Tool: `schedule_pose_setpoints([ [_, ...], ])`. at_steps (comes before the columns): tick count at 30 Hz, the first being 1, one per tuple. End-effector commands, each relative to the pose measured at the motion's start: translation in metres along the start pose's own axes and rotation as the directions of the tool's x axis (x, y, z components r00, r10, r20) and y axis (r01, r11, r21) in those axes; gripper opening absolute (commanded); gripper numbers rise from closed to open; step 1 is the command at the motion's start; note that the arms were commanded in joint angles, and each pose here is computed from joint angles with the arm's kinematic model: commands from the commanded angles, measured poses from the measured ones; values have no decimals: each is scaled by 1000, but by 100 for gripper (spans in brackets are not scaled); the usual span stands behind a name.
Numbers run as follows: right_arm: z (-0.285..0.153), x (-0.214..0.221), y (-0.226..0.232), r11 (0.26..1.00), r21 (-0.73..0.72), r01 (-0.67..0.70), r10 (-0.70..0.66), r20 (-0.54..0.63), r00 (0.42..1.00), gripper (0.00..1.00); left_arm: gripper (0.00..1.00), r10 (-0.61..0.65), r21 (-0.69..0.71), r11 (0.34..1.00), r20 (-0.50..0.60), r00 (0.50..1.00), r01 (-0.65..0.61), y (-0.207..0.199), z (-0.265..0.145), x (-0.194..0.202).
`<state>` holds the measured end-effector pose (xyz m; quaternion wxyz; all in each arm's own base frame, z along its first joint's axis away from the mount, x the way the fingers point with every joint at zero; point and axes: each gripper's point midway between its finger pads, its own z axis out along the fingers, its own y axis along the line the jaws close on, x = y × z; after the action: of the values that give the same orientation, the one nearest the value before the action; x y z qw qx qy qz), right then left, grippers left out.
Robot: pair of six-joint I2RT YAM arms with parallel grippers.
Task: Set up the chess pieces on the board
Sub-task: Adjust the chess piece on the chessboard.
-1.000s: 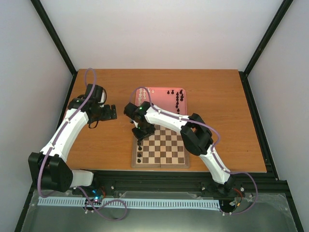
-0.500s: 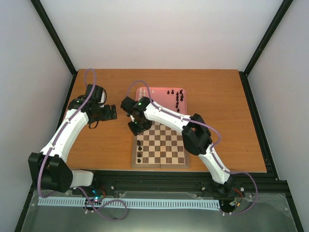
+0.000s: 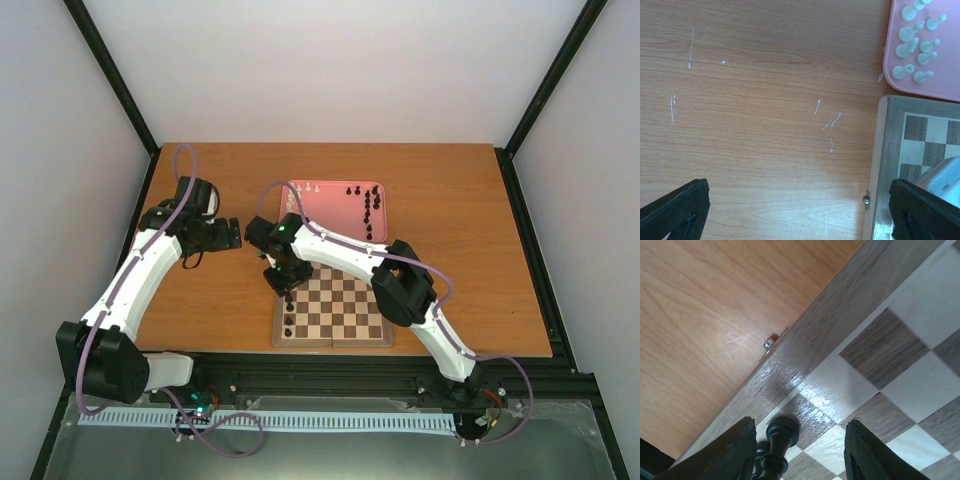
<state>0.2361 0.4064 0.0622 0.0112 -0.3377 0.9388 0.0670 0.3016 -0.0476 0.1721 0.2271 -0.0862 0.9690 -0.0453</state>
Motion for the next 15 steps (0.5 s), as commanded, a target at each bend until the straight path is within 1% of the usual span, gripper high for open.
schedule_pose_setpoints([
  [1, -12, 7, 6, 1000, -14, 21, -21, 0, 1000, 49, 100, 6, 22, 1000, 29, 1000, -6, -3, -6, -5],
  [15, -6, 14, 12, 999, -10, 50, -50, -22, 999, 49, 100, 7, 15, 1000, 29, 1000, -7, -1, -6, -3],
])
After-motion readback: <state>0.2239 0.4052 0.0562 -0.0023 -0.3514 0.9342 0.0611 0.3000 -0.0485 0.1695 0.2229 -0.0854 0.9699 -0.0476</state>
